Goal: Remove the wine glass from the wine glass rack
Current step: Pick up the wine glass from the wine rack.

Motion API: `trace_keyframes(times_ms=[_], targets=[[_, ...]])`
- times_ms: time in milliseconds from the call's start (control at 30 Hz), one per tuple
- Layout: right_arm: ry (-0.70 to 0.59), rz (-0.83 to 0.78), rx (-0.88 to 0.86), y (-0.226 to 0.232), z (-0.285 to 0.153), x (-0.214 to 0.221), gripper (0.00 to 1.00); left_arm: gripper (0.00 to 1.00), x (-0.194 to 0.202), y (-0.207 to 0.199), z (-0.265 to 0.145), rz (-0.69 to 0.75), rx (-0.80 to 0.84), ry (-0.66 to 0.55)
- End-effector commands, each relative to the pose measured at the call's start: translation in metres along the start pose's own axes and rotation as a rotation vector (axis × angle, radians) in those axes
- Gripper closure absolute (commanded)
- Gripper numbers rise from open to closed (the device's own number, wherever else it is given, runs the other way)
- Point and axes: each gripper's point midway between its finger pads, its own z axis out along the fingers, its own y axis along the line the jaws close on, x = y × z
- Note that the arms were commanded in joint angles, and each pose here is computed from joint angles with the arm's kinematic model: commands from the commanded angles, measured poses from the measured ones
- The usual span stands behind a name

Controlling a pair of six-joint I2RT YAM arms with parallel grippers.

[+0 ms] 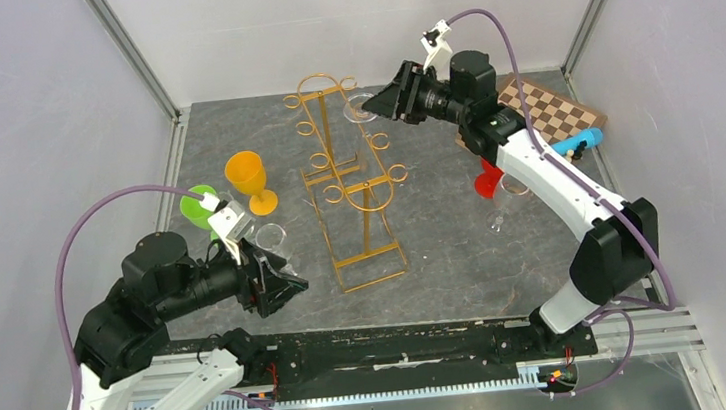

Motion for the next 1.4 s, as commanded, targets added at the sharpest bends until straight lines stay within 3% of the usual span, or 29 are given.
trace_keyframes(times_ms=[0,467,667,800,1367], targets=[[-0.045,-0.023,-0.072,0.022,0.004,-0.014,0.50,0.25,-0.010,-0.003,-0.008,-0.015,-0.010,-0.043],[-0.062,-0.039,-0.064,0.022,0.002,-0.016,0.81,0.25,-0.010,-0.004,-0.011,-0.017,-0.013,-0.046],[-0.074,-0.046,-0.061,0.023,-0.001,-0.018,0.88,0.25,-0.011,-0.004,-0.011,-0.020,-0.011,-0.046],[-0.083,-0.047,-0.060,0.025,-0.002,-0.021,1.00,0.25,-0.012,-0.005,-0.011,-0.019,-0.011,-0.048],[-0.155,-0.054,-0.080,0.050,-0.018,-0.046,1.00,0.25,-0.015,-0.008,-0.014,-0.022,-0.003,-0.055]])
